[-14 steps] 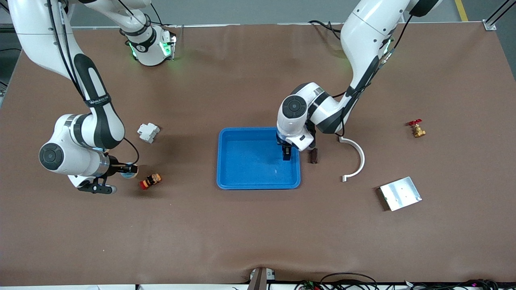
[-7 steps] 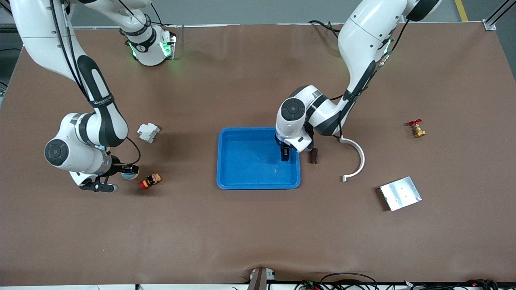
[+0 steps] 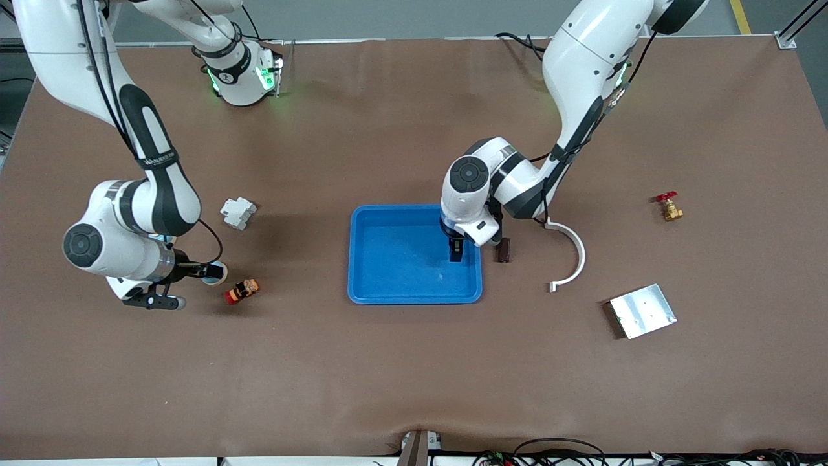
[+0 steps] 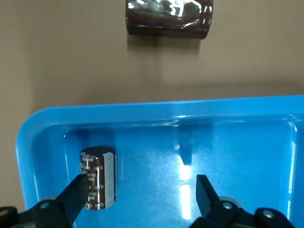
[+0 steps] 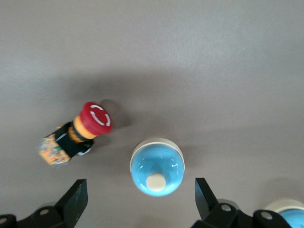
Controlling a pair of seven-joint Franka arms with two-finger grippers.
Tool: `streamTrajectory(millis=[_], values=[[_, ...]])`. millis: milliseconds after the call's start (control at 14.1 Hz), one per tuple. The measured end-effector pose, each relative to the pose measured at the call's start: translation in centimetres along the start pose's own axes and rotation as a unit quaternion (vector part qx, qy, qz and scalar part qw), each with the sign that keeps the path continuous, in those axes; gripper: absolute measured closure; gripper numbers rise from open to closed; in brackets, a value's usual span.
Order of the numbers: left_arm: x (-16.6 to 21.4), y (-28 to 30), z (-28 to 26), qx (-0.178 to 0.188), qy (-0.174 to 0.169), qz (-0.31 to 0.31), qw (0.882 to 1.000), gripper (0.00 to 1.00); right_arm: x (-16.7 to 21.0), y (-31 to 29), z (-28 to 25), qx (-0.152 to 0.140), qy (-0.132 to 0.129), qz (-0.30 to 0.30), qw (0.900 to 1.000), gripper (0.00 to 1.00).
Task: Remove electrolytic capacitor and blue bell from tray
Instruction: 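Place the blue button near the first while the left grasps another capacitor, then lift the second capacitor out of the tray with the left gripper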
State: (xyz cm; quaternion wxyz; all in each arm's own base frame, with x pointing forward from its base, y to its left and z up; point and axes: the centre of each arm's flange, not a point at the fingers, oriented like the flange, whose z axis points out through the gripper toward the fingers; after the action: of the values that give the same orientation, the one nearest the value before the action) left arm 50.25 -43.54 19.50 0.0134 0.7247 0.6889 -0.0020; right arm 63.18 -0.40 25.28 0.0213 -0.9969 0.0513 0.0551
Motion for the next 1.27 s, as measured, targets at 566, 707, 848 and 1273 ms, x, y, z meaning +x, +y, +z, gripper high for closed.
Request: streamTrajectory(millis=[566, 707, 848, 1273], values=[[-0.2, -0.1, 0.0, -0.002, 0.002, 0.005, 1.0, 0.0, -2.0, 2.3, -21.0, 0.019, 0.03, 0.01, 0.999, 0.0], [-0.4, -0.3, 0.1, -0.002, 0.002, 0.007, 1.0, 0.0, -3.5, 3.1, -27.4, 0.021, 0.023, 0.011, 0.999, 0.0], [-0.8, -0.7, 0.2, 0.0, 0.003, 0.011, 1.0, 0.0, -4.9, 4.3, -32.2, 0.01, 0.035, 0.016, 0.999, 0.0], [-1.1, -1.2, 1.0, 0.005, 0.006, 0.015, 1.0, 0.0, -7.1, 8.9, -36.3, -0.008, 0.062, 0.05, 0.997, 0.0]])
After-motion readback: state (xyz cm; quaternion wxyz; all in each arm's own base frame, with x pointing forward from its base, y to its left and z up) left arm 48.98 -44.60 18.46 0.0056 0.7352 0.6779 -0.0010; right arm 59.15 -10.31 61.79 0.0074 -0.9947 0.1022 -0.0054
